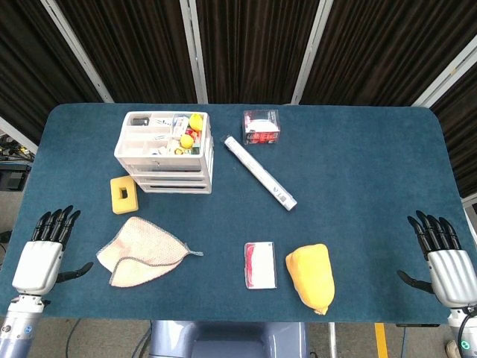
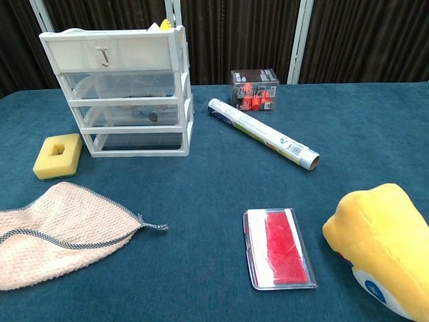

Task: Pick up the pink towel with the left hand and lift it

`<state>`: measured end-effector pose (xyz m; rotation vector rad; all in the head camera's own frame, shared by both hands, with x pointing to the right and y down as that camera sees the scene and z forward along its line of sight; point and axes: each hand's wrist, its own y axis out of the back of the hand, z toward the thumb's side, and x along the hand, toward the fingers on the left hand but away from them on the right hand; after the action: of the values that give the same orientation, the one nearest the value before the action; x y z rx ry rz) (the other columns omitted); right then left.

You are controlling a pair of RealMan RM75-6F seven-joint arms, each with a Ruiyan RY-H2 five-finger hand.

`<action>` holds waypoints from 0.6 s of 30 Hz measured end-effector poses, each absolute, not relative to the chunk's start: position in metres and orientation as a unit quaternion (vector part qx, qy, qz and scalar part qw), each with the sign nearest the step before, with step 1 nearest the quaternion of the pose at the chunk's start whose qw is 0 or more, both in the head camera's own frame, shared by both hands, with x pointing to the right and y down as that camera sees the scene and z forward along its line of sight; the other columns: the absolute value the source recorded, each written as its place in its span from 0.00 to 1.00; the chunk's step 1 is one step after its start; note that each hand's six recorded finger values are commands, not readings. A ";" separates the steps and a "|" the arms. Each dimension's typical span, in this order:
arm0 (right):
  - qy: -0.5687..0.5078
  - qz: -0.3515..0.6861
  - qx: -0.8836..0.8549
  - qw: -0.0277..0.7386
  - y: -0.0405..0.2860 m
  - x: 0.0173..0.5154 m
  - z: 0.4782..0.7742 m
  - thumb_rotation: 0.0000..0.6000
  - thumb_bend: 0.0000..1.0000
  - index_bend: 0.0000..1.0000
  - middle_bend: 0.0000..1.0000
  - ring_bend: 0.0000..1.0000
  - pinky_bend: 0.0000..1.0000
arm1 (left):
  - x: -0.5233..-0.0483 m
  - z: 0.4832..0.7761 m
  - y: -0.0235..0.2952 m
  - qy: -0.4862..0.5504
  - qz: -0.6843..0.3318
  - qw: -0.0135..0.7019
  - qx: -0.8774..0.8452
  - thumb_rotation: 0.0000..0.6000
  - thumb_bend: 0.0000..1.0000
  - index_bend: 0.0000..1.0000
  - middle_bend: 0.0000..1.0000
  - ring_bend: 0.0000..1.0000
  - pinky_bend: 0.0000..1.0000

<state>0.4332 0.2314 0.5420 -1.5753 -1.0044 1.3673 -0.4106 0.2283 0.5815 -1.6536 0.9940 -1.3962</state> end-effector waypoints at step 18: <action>-0.402 0.543 -0.623 0.394 0.232 0.434 0.542 1.00 0.01 0.02 0.00 0.00 0.00 | -0.391 0.598 0.242 0.330 -0.579 0.317 -0.674 0.90 0.00 0.00 0.00 0.00 0.00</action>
<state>0.4343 0.2324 0.5419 -1.5811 -1.0185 1.3771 -0.3911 0.2418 0.5983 -1.7752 0.8692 -1.5248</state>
